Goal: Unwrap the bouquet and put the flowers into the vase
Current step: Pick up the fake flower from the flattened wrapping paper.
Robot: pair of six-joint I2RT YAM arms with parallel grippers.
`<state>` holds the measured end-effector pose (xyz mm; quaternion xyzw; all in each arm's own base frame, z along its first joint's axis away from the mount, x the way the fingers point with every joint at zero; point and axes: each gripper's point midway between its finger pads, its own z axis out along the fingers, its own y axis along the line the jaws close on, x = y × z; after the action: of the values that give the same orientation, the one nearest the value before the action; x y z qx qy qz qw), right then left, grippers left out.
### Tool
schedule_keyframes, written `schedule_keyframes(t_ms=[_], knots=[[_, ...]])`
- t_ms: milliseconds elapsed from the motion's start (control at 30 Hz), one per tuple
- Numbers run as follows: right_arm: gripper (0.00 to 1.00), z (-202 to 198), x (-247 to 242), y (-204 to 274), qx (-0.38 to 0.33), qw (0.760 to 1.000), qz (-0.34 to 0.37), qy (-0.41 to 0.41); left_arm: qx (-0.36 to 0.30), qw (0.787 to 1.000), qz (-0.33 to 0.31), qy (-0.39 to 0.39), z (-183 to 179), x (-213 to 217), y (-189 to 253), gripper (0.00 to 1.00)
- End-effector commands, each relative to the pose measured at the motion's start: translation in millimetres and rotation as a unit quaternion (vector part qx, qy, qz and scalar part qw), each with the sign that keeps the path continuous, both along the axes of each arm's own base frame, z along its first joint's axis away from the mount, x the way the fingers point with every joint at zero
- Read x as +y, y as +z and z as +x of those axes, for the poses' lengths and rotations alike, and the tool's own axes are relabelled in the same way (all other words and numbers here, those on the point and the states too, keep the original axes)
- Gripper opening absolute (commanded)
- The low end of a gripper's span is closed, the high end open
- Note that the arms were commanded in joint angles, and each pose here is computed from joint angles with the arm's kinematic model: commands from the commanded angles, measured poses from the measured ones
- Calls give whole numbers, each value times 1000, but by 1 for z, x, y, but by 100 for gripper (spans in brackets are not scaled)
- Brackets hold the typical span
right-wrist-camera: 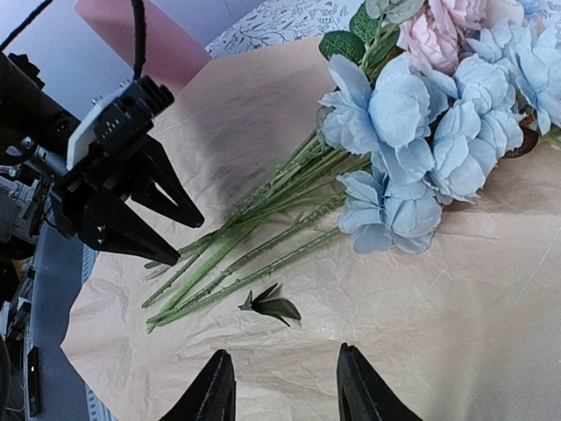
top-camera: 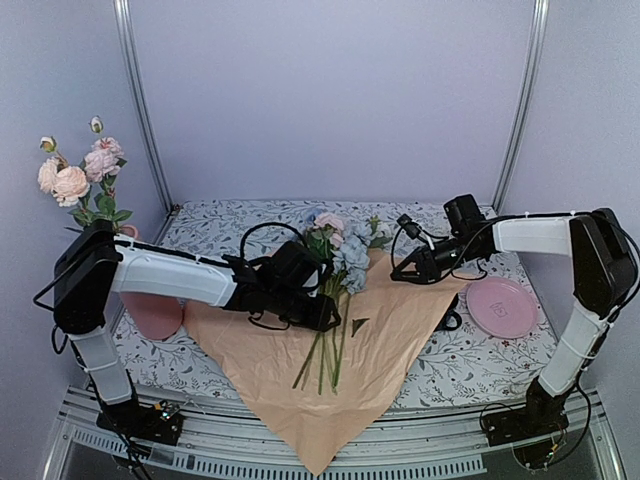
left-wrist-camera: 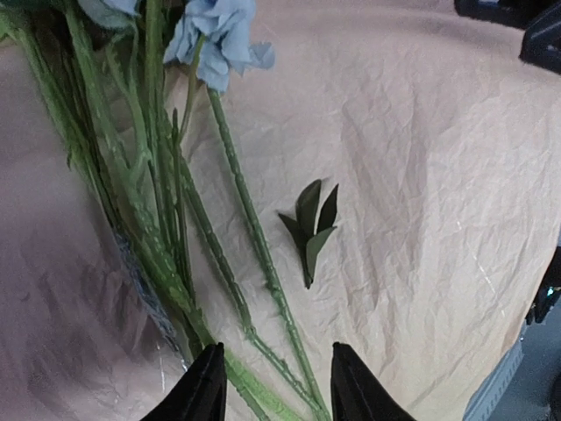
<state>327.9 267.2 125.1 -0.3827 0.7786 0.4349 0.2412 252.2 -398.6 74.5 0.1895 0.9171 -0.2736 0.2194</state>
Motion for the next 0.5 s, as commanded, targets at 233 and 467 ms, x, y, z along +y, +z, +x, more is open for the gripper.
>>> schedule_keyframes(t_ms=[233,467], knots=[[42,-3,1,39,-55,998,41,14,73,997,-16,24,-36,-5,-21,44],[43,-6,1,39,-55,997,44,21,93,995,-15,30,-40,-5,-34,41]])
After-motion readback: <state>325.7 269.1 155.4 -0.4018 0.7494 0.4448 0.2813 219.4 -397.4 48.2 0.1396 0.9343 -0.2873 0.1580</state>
